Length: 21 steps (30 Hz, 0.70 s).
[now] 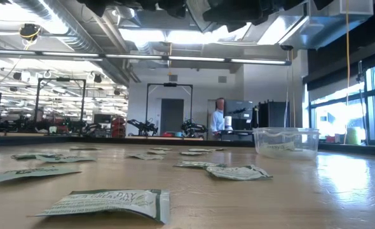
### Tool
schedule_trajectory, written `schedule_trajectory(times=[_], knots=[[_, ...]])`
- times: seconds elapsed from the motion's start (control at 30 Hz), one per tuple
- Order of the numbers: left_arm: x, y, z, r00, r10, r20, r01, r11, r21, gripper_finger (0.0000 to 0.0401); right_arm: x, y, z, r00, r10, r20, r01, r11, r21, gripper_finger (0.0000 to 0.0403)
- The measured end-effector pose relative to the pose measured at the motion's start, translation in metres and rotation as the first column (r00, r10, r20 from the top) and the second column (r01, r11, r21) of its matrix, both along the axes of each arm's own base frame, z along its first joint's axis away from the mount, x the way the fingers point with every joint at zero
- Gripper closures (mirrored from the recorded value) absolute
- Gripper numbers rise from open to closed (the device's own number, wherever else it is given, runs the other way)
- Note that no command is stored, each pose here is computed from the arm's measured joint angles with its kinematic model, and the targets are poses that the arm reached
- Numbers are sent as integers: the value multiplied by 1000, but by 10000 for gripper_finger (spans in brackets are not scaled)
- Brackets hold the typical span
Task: Pick and place items into bin
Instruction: Put the truvia packet into the transparent bin
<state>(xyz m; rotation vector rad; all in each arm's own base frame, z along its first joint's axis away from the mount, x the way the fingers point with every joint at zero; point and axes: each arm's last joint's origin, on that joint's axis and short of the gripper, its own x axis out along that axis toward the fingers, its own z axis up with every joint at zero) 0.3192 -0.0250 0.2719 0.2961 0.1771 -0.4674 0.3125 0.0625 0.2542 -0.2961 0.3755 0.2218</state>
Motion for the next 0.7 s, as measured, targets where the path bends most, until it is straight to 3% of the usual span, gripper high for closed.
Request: schedule_trajectory(times=[0.17,0.33,0.43,0.57,0.7], knots=[[-16,2,1,989,65,-134,-65,998,4,271,-9,-5,0,991,-116,-72,115,993,-23,397],[-32,2,-8,912,205,-356,-215,977,10,269,-33,-17,-4,924,-254,-285,264,964,-3,396],[-39,-2,-16,852,231,-471,-258,966,7,275,-49,-25,-9,835,-334,-438,383,924,24,396],[-45,-7,-25,775,272,-570,-314,949,26,284,-65,-35,-21,675,-420,-606,527,850,-2,396],[-48,-12,-28,732,298,-612,-353,935,34,291,-65,-39,-31,591,-444,-673,571,820,-39,396]])
